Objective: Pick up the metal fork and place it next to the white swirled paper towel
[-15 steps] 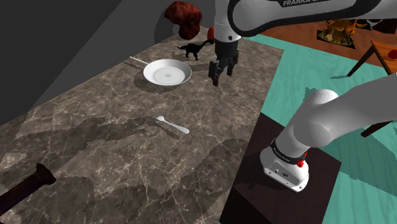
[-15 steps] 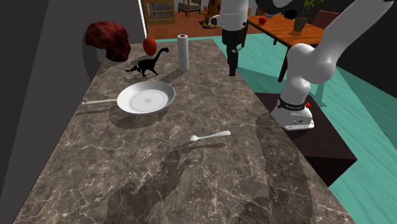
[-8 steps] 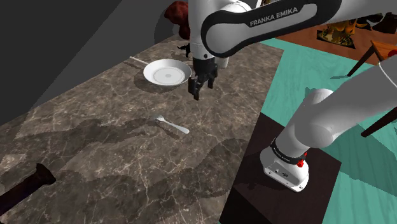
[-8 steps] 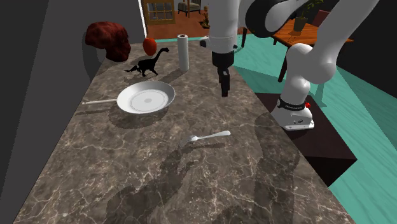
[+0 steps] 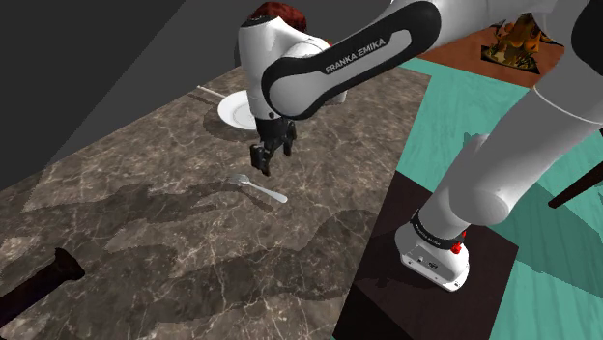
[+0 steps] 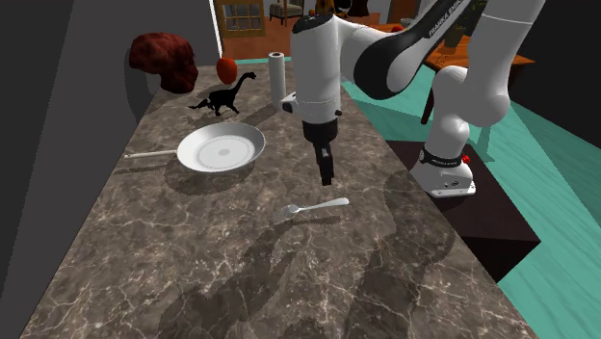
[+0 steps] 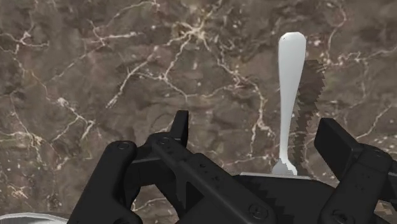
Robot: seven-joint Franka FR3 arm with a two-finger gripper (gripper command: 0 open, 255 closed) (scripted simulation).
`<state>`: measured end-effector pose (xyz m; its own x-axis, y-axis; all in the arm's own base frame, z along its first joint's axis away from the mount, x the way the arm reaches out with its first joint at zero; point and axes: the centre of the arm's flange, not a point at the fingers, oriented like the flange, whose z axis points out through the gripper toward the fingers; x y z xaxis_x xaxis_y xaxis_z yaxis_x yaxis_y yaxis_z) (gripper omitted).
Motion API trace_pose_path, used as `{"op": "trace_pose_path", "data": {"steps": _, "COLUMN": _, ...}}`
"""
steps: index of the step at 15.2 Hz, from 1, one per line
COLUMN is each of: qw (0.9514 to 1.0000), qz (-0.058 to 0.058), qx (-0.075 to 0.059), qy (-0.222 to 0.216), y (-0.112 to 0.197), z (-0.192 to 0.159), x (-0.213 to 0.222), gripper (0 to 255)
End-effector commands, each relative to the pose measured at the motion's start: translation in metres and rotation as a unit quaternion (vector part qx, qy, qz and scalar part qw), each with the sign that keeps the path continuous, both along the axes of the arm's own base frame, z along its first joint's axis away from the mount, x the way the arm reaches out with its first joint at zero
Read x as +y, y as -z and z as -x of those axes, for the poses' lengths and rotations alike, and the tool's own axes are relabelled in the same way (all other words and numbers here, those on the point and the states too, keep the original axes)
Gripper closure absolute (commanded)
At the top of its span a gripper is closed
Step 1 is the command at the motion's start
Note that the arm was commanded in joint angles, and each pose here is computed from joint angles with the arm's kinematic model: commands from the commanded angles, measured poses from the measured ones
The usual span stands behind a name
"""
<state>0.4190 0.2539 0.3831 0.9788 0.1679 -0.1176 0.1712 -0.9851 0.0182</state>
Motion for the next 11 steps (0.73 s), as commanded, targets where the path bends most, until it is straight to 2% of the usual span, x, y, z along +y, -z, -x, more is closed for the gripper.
{"op": "trace_pose_path", "data": {"steps": 1, "qw": 1.0, "qz": -0.003, "qx": 0.002, "qy": -0.009, "y": 0.016, "z": -0.006, "x": 0.021, "gripper": 0}}
{"op": "trace_pose_path", "data": {"steps": 4, "qw": 0.9998, "qz": -0.006, "qx": 0.005, "qy": -0.02, "y": 0.034, "z": -0.014, "x": 0.048, "gripper": 0}}
{"op": "trace_pose_path", "data": {"steps": 11, "qw": 0.9998, "qz": -0.006, "qx": 0.005, "qy": -0.02, "y": 0.07, "z": -0.009, "x": 0.047, "gripper": 0}}
